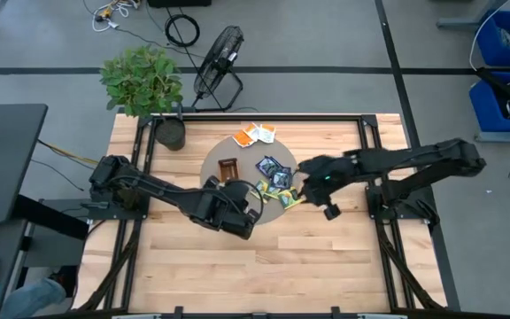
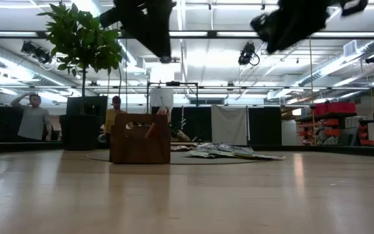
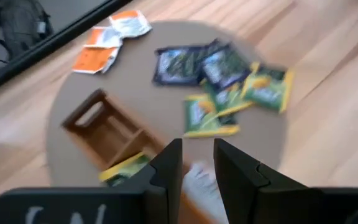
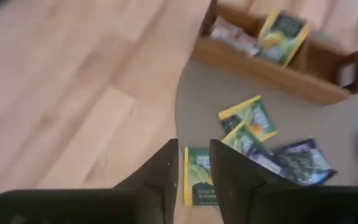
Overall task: Pick & Place Tea
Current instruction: Put the yellow tea bag into the middle section of the wooden organizer
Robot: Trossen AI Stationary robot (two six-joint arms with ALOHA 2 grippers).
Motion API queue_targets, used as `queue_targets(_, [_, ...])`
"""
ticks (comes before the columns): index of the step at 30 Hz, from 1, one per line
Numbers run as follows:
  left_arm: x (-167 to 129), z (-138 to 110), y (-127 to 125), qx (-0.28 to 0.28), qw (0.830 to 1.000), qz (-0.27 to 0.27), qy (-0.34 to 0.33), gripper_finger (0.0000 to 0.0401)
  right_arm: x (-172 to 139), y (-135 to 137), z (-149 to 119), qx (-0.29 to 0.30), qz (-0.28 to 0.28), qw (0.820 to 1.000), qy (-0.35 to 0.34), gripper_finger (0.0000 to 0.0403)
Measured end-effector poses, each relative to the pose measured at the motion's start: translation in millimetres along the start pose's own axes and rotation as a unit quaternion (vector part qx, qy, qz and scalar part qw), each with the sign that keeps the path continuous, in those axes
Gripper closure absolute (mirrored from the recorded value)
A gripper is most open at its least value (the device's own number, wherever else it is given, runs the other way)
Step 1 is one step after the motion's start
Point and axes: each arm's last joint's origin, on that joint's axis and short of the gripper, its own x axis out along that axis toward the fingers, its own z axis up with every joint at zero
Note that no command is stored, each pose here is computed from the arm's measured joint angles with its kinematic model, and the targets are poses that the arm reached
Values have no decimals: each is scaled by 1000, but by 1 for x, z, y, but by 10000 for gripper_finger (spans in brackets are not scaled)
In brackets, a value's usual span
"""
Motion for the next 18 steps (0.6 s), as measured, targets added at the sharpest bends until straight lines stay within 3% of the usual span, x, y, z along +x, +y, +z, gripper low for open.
queue_targets(4, [1, -1, 4, 48, 999, 16, 9, 305, 42, -7, -11, 18, -7, 998, 53, 261])
queue_targets(8, [2, -1, 5, 60, 998, 17, 13, 305, 75, -16, -24, 76, -22, 990, 115, 206])
queue_targets(11, [1, -1, 5, 63, 998, 17, 14, 305, 92, -25, -33, 136, -66, 976, 155, 173])
queue_targets(15, [-1, -3, 3, 50, 999, 13, 14, 305, 104, -34, -43, 202, -96, 958, 181, 154])
queue_targets(18, [-2, -5, 2, 39, 999, 6, 22, 305, 106, -35, -45, 220, -96, 953, 186, 153])
